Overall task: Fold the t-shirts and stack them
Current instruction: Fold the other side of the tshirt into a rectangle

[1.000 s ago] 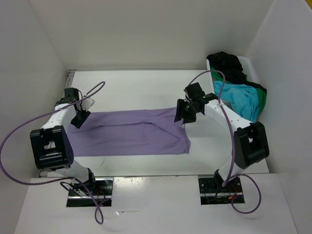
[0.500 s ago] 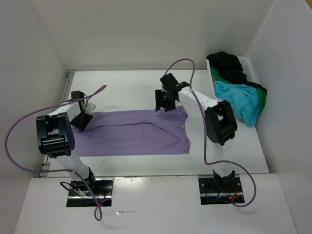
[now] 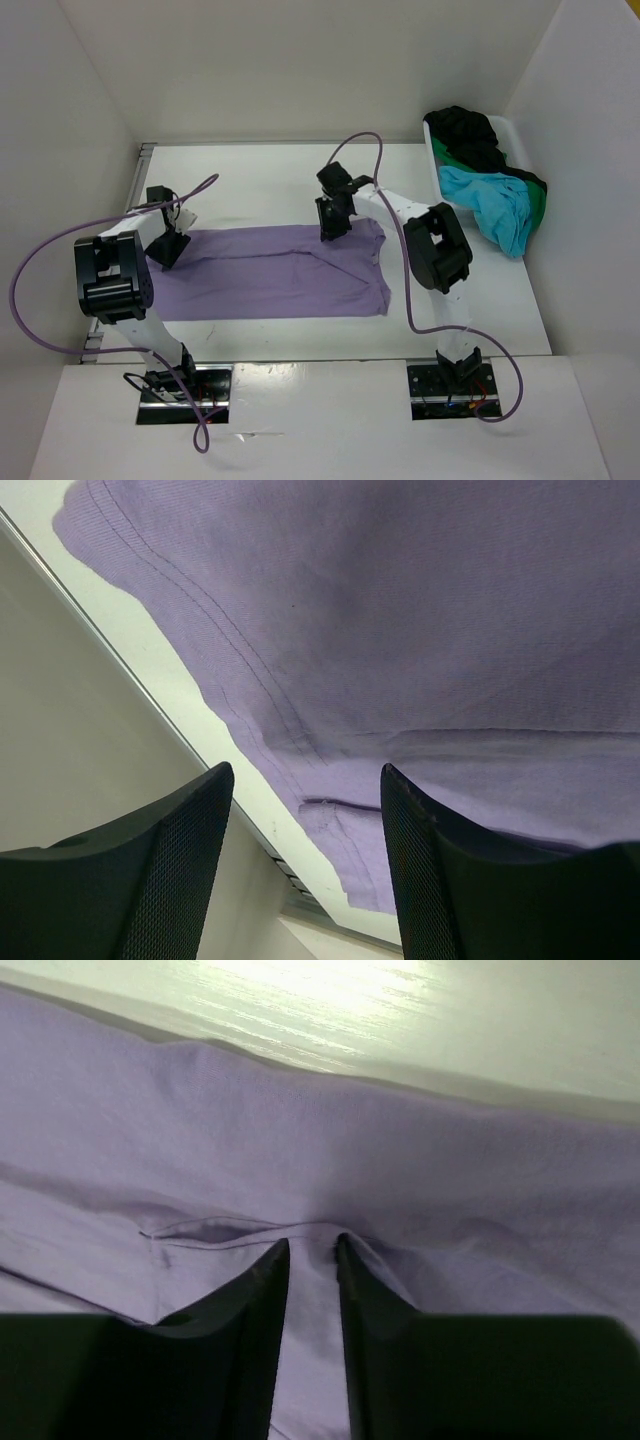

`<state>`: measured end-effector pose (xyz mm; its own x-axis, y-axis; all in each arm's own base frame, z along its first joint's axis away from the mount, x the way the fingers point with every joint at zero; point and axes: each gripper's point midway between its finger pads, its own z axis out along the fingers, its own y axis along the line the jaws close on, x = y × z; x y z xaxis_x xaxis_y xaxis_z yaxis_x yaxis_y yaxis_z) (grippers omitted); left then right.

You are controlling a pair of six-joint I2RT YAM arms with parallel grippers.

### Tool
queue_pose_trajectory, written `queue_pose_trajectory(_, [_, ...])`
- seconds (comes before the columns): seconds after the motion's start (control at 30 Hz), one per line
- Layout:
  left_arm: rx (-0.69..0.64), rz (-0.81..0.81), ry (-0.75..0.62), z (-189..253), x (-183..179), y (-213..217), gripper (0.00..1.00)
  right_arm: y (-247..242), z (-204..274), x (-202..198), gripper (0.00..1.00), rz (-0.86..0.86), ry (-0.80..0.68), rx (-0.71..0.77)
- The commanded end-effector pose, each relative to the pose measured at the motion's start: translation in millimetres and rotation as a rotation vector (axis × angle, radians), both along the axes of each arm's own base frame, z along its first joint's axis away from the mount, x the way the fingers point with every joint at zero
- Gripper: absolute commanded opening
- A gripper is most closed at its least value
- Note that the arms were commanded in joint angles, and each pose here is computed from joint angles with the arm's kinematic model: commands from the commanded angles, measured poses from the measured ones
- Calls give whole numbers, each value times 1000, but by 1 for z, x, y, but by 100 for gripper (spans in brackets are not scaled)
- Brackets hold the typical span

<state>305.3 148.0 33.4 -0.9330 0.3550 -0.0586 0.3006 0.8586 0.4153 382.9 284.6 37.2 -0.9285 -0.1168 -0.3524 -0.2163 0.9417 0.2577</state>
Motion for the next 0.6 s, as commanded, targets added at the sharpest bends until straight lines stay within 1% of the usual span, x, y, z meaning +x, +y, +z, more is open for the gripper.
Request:
queue_pose_trajectory(0.0, [-5, 26, -49, 10, 5, 0, 68, 3, 13, 4, 27, 3, -31, 8])
queue_pose_trajectory(0.13, [-3, 26, -58, 12, 6, 0, 68, 1, 19, 0, 10, 3, -37, 12])
queue_pose_trajectory(0.17, [-3, 26, -58, 12, 6, 0, 68, 1, 23, 1, 1, -5, -41, 19])
queue_pose_trajectory(0.2, [-3, 26, -58, 12, 6, 0, 68, 0, 19, -2, 0, -5, -32, 14])
queue_pose_trajectory(0.3, [-3, 26, -58, 12, 6, 0, 68, 7, 30, -16, 0, 25, -27, 37])
queue_pose_trajectory(0.37, [-3, 26, -58, 12, 6, 0, 68, 16, 46, -25, 0, 54, -42, 60])
queue_pose_trajectory(0.47, [-1, 26, -67, 13, 8, 1, 68, 25, 58, -50, 0, 103, -19, 71])
queue_pose_trajectory(0.5, [-1, 26, -67, 13, 6, 0, 68, 25, 50, -60, 0, 116, 9, 64])
queue_pose_trajectory(0.53, [-1, 26, -67, 13, 6, 0, 68, 29, 52, -73, 0, 145, 36, 81])
queue_pose_trajectory(0.57, [-1, 26, -67, 13, 6, 0, 68, 30, 53, -78, 0, 154, 48, 94])
